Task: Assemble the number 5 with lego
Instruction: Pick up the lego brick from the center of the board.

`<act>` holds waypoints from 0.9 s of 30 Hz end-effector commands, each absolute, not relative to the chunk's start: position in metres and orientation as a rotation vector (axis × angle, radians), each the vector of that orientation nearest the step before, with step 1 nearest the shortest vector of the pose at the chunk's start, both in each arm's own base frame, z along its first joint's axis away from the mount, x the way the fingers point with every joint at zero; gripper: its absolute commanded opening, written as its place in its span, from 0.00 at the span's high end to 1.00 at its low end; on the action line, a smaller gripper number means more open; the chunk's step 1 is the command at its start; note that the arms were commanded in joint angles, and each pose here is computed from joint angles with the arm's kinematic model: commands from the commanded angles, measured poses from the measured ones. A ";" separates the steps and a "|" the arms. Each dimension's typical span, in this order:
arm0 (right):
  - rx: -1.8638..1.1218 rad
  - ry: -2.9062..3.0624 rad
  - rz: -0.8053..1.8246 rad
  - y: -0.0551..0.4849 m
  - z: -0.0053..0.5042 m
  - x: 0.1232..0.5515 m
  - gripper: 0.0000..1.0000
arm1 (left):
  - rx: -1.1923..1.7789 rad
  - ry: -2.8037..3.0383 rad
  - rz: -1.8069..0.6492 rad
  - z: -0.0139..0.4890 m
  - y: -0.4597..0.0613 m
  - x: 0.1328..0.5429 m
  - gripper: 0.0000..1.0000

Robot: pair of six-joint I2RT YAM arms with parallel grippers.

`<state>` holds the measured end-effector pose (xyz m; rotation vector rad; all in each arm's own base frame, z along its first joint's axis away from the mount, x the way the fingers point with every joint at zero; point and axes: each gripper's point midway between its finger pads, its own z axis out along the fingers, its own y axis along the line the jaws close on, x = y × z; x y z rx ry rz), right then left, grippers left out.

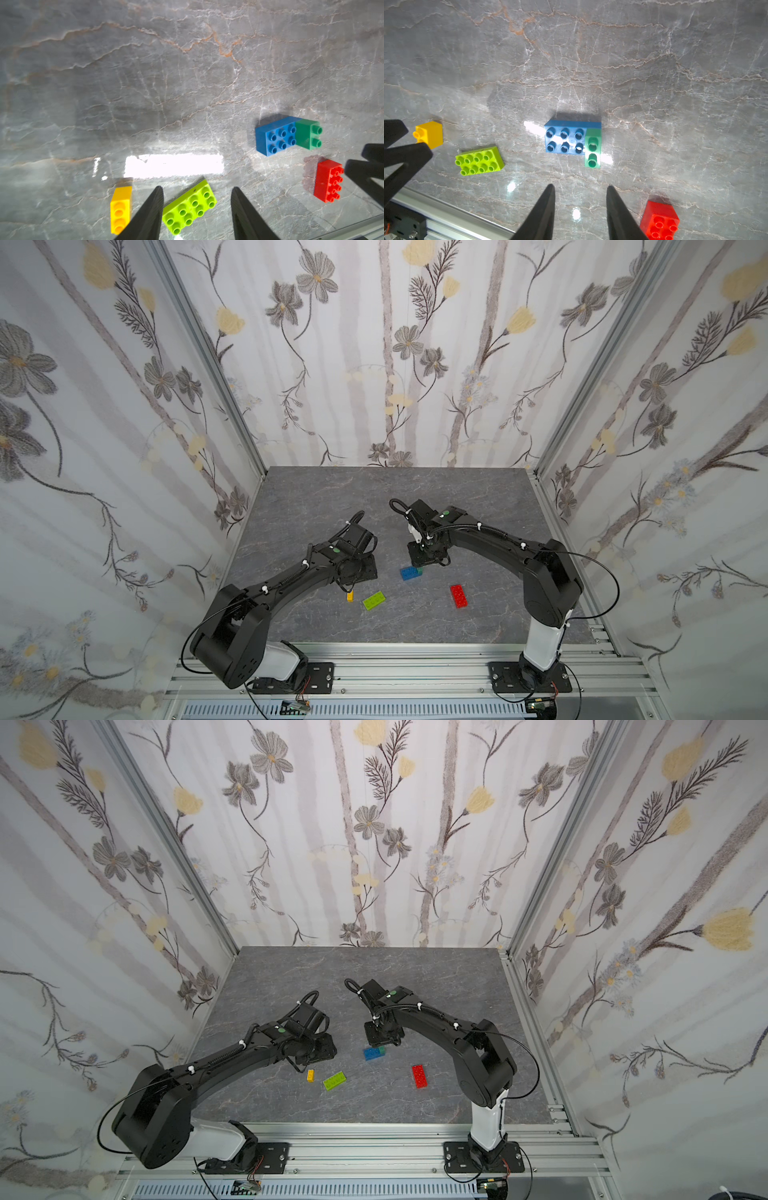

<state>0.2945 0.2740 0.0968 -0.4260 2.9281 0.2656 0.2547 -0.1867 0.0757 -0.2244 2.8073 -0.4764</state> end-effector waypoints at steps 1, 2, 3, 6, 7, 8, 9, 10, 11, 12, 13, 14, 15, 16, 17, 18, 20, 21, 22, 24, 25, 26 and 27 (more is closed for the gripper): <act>-0.456 2.925 0.321 0.281 0.106 0.285 0.59 | -0.309 2.825 -0.398 0.071 -0.164 0.242 0.44; -0.461 2.922 0.335 0.284 0.107 0.283 0.58 | -0.337 2.823 -0.392 0.072 -0.157 0.238 0.44; -0.464 2.921 0.342 0.285 0.109 0.282 0.58 | -0.371 2.820 -0.376 0.071 -0.149 0.235 0.44; -0.477 2.914 0.367 0.291 0.112 0.277 0.58 | -0.437 2.823 -0.345 0.068 -0.129 0.225 0.43; -0.483 2.912 0.374 0.293 0.113 0.276 0.57 | -0.449 2.829 -0.343 0.066 -0.126 0.223 0.43; -0.496 2.910 0.383 0.297 0.114 0.273 0.56 | -0.458 2.835 -0.340 0.064 -0.123 0.220 0.43; -0.506 2.912 0.389 0.299 0.113 0.270 0.56 | -0.467 2.843 -0.335 0.061 -0.120 0.218 0.43; -0.514 2.913 0.394 0.301 0.113 0.268 0.56 | -0.469 2.847 -0.334 0.059 -0.119 0.216 0.43; -0.518 2.916 0.395 0.303 0.112 0.267 0.56 | -0.465 2.854 -0.344 0.057 -0.120 0.214 0.44; -0.519 2.920 0.393 0.303 0.110 0.265 0.56 | -0.462 2.861 -0.358 0.055 -0.122 0.214 0.44; -0.517 2.925 0.389 0.303 0.109 0.264 0.56 | -0.463 2.869 -0.363 0.054 -0.124 0.214 0.45; -0.511 2.930 0.387 0.302 0.107 0.264 0.56 | -0.461 2.883 -0.369 0.052 -0.125 0.213 0.46; -0.508 2.934 0.382 0.301 0.105 0.263 0.56 | -0.454 2.894 -0.376 0.050 -0.127 0.212 0.47; -0.504 2.936 0.379 0.300 0.105 0.263 0.56 | -0.447 2.903 -0.377 0.048 -0.129 0.212 0.47; -0.504 2.938 0.376 0.299 0.104 0.262 0.56 | -0.443 2.908 -0.374 0.047 -0.129 0.211 0.47; -0.503 2.943 0.376 0.299 0.102 0.261 0.56 | -0.436 2.910 -0.367 0.047 -0.129 0.211 0.47; -0.503 2.948 0.375 0.298 0.100 0.260 0.56 | -0.417 2.908 -0.369 0.047 -0.129 0.212 0.49; -0.502 2.955 0.371 0.297 0.098 0.258 0.56 | -0.417 2.929 -0.353 0.042 -0.129 0.211 0.49; -0.503 2.956 0.371 0.296 0.097 0.258 0.56 | -0.415 2.934 -0.354 0.041 -0.130 0.211 0.49; -0.502 2.962 0.367 0.295 0.095 0.257 0.56 | -0.401 2.945 -0.358 0.037 -0.134 0.212 0.52; -0.504 2.964 0.368 0.295 0.094 0.256 0.56 | -0.398 2.953 -0.349 0.035 -0.134 0.213 0.54; -0.501 2.964 0.367 0.294 0.094 0.256 0.57 | -0.394 2.960 -0.341 0.033 -0.135 0.213 0.55; -0.503 2.963 0.369 0.295 0.094 0.255 0.56 | -0.388 2.969 -0.323 0.032 -0.135 0.214 0.56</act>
